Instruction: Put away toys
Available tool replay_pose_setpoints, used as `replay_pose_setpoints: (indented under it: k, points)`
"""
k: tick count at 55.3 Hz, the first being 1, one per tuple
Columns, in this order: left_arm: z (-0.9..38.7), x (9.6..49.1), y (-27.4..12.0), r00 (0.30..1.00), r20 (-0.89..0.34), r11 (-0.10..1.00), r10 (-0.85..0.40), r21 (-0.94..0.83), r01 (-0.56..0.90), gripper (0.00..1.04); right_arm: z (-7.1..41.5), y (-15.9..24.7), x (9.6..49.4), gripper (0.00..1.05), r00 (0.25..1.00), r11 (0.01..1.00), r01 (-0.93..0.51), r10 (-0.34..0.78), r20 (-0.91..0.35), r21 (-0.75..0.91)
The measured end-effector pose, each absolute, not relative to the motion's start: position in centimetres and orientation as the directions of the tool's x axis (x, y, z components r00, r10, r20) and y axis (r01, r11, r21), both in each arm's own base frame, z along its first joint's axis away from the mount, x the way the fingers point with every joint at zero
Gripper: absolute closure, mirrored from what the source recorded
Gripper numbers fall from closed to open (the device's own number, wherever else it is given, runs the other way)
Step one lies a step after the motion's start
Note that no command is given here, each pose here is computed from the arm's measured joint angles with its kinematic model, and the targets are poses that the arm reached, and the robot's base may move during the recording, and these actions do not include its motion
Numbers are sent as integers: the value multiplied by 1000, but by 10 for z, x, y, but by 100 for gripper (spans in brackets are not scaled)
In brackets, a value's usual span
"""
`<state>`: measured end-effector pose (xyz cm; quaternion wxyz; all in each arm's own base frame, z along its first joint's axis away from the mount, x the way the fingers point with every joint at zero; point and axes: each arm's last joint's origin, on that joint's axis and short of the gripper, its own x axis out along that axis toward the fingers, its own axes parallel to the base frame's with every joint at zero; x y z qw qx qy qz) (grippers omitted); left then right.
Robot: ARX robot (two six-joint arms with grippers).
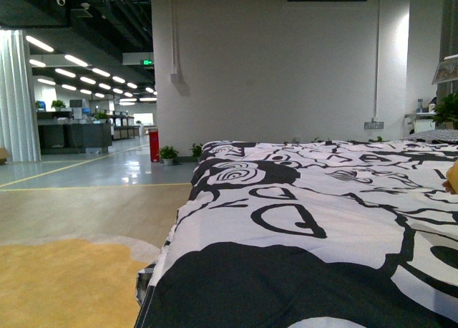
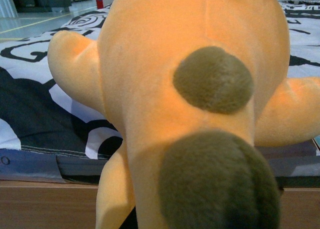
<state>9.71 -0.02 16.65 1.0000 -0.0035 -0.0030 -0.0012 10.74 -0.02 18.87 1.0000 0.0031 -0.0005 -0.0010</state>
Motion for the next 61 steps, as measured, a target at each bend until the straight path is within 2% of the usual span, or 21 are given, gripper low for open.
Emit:
replay_pose_setpoints:
  k: [31,61]
  points:
    - [167,97,0,1000,6,1000,-2,-7,2,6,168,0,97,98,1000,1000,1,-2,6,6]
    - [167,97,0,1000,6,1000,4,-7,-4,6,168,0,97,98,1000,1000,-7,7,9,5]
